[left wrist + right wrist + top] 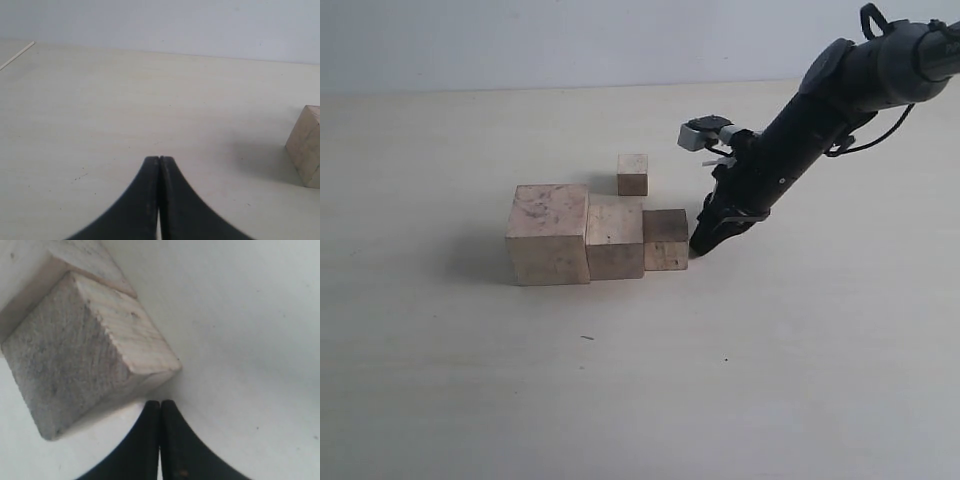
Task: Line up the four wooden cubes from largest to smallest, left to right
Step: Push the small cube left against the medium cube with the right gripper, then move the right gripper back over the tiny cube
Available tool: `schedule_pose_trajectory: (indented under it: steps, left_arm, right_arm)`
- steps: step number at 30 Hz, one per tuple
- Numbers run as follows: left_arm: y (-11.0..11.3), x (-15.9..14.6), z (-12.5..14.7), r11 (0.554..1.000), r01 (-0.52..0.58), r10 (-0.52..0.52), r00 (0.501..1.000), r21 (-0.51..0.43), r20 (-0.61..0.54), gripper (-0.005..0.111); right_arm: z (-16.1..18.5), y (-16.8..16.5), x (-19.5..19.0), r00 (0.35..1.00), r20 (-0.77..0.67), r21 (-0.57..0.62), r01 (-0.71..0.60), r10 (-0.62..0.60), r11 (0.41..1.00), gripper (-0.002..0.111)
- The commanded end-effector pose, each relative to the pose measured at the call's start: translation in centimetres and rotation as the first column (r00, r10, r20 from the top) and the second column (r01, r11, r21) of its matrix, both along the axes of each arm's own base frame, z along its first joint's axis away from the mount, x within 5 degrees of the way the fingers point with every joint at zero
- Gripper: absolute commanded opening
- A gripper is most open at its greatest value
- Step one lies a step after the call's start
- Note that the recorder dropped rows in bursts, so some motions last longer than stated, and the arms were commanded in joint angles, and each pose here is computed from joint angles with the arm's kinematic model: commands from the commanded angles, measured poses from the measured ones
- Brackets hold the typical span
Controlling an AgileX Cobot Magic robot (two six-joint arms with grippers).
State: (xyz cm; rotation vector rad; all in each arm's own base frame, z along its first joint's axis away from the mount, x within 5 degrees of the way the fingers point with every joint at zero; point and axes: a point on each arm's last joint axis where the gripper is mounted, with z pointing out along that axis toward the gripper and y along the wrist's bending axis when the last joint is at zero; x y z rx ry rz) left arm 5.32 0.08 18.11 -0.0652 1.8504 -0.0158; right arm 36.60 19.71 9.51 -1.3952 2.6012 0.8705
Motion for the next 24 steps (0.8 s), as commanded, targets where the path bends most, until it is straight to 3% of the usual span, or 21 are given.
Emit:
schedule_pose_trajectory:
  steps: [1, 4, 7, 10, 17, 22, 24]
  left_arm:
    - [0.0, 0.0, 0.0, 1.0, 0.0, 0.0, 1.0, -0.003, 0.015, 0.0]
    - [0.0, 0.0, 0.0, 1.0, 0.0, 0.0, 1.0, -0.003, 0.015, 0.0]
    - [0.0, 0.0, 0.0, 1.0, 0.0, 0.0, 1.0, -0.003, 0.015, 0.0]
    - [0.0, 0.0, 0.0, 1.0, 0.0, 0.0, 1.0, -0.003, 0.015, 0.0]
    - [0.0, 0.0, 0.0, 1.0, 0.0, 0.0, 1.0, -0.003, 0.015, 0.0]
    - [0.0, 0.0, 0.0, 1.0, 0.0, 0.0, 1.0, -0.003, 0.015, 0.0]
    - [0.0, 0.0, 0.0, 1.0, 0.0, 0.0, 1.0, -0.003, 0.015, 0.0]
  right_arm:
    - [3.2, -0.4, 0.3, 0.994, 0.104, -0.03, 0.022, -0.019, 0.999, 0.001]
    - [6.2, -0.3, 0.7, 0.977, 0.194, 0.017, 0.092, -0.093, 0.996, 0.001]
    - [9.1, 0.5, 1.0, 0.946, 0.217, 0.148, 0.211, -0.24, 0.966, 0.001]
    - [10.6, 2.3, 0.4, 0.937, 0.228, 0.215, 0.218, -0.266, 0.952, 0.0]
    - [10.1, 6.4, -1.4, 0.873, 0.329, 0.049, 0.365, -0.36, 0.93, 0.0]
    - [10.3, 8.5, -2.0, 0.754, 0.456, 0.063, 0.502, -0.473, 0.862, 0.0]
    - [10.4, 9.1, -2.2, 0.737, 0.461, 0.086, 0.518, -0.495, 0.851, 0.001]
